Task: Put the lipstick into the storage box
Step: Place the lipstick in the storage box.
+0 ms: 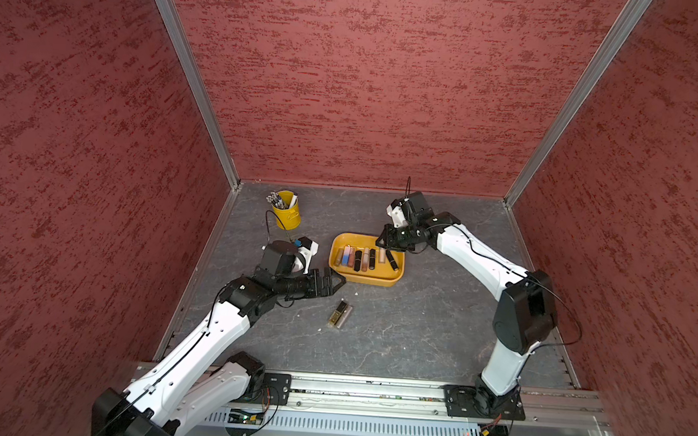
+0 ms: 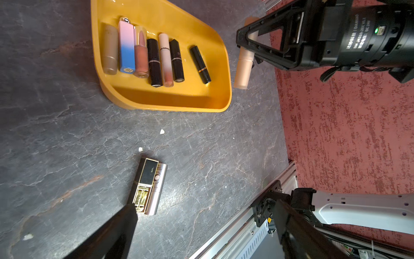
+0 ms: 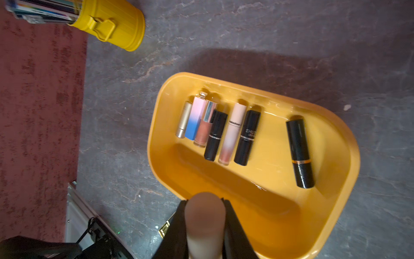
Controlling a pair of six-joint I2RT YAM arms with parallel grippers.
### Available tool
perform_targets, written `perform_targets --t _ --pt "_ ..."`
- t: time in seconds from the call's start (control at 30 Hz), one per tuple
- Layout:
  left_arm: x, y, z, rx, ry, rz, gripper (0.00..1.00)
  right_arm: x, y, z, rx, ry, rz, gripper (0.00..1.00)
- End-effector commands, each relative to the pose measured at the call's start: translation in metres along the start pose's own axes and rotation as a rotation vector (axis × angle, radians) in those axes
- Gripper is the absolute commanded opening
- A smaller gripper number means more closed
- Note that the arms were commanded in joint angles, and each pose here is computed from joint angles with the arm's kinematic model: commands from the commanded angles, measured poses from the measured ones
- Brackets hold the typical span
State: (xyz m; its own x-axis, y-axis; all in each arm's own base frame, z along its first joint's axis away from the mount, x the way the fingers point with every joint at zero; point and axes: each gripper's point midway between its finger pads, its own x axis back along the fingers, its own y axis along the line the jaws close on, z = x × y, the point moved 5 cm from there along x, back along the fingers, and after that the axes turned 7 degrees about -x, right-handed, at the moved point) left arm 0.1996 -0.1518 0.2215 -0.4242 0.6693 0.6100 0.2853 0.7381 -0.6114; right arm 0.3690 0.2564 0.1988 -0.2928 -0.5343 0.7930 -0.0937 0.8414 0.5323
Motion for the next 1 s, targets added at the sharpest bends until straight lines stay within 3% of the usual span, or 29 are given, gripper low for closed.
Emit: perform_targets --t 0.0,0.43,0.97 --pt "-0.001 0.007 0.006 -0.022 0.015 -0.027 1.00 -0.012 -0.007 -0.003 0.021 0.004 0.051 0.17" --pt "-0.020 0.022 0.030 -0.001 0.112 -0.078 1.00 -0.057 -0.032 -0.009 -0.006 0.038 0.085 0.18" --pt "-0.048 0.016 0.045 -0.077 0.220 -0.146 1.00 -0.089 -0.058 -0.018 -0.097 0.058 0.062 0.19"
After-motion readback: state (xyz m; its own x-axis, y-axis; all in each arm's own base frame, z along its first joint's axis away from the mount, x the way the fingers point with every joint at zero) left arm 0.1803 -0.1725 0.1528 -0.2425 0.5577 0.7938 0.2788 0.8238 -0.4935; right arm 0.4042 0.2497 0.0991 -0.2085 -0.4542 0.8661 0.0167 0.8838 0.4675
